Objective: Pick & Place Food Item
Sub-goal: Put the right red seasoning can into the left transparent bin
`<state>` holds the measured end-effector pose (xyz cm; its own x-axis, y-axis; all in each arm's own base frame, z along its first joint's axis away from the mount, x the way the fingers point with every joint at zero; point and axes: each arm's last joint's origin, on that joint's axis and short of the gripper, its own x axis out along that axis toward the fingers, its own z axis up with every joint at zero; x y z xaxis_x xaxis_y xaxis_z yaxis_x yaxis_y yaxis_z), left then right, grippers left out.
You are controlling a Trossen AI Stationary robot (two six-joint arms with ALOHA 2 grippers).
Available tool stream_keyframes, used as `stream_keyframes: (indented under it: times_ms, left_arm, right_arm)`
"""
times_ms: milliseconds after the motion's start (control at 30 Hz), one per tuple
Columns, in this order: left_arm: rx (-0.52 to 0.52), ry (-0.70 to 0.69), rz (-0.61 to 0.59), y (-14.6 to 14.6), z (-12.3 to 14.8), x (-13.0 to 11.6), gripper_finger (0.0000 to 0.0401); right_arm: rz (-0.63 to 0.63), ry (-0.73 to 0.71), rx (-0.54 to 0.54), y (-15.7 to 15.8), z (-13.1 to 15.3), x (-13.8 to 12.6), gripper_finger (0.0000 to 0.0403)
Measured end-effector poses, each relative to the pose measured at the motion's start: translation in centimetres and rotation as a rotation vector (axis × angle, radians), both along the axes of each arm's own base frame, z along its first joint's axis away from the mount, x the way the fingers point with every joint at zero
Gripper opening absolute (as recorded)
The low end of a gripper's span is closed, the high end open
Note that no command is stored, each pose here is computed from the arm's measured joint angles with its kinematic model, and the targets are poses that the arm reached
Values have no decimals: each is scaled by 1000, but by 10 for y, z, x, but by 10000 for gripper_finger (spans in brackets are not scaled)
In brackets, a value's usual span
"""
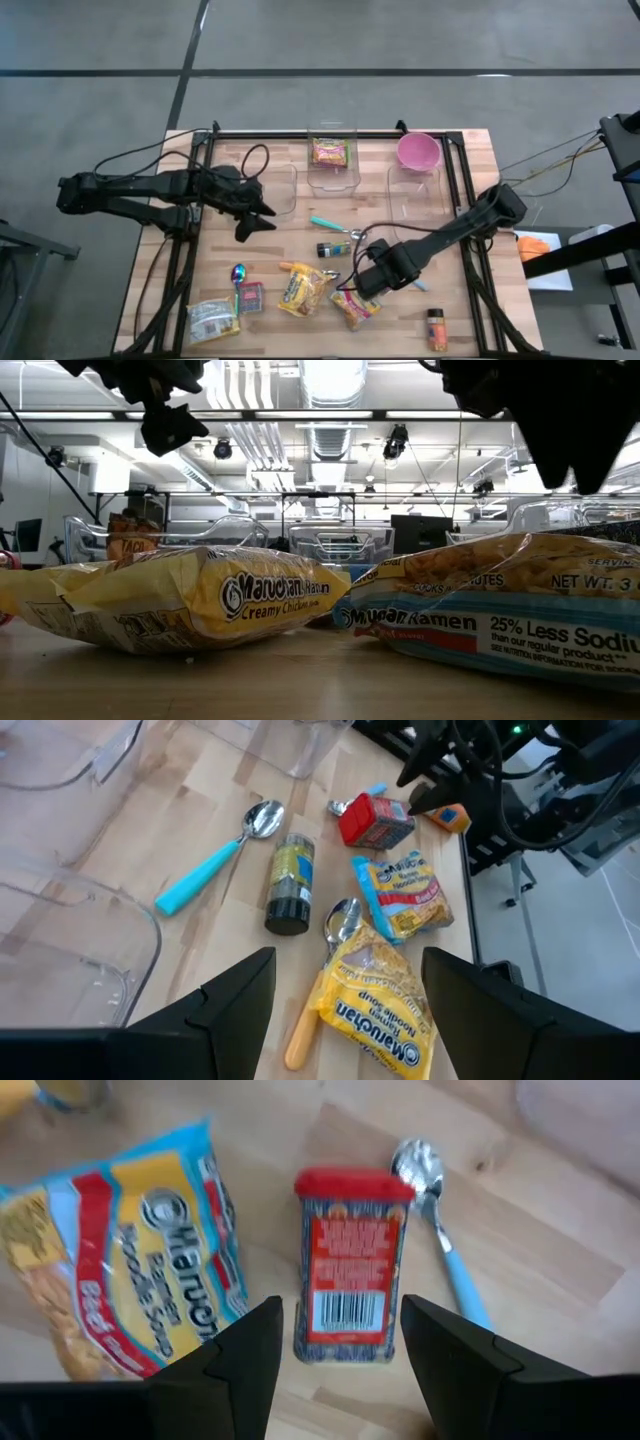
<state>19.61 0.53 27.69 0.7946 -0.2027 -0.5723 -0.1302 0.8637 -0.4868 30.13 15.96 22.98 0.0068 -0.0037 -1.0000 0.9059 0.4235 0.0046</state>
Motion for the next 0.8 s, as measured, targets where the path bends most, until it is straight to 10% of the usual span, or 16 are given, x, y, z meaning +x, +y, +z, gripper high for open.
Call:
stream_keyframes:
  times_ms: [800]
  left_arm:
    - [-13,24,-33,-1,-2,-2,258]
  right_arm:
    - [-28,5,-21,7,-28,-3,201]
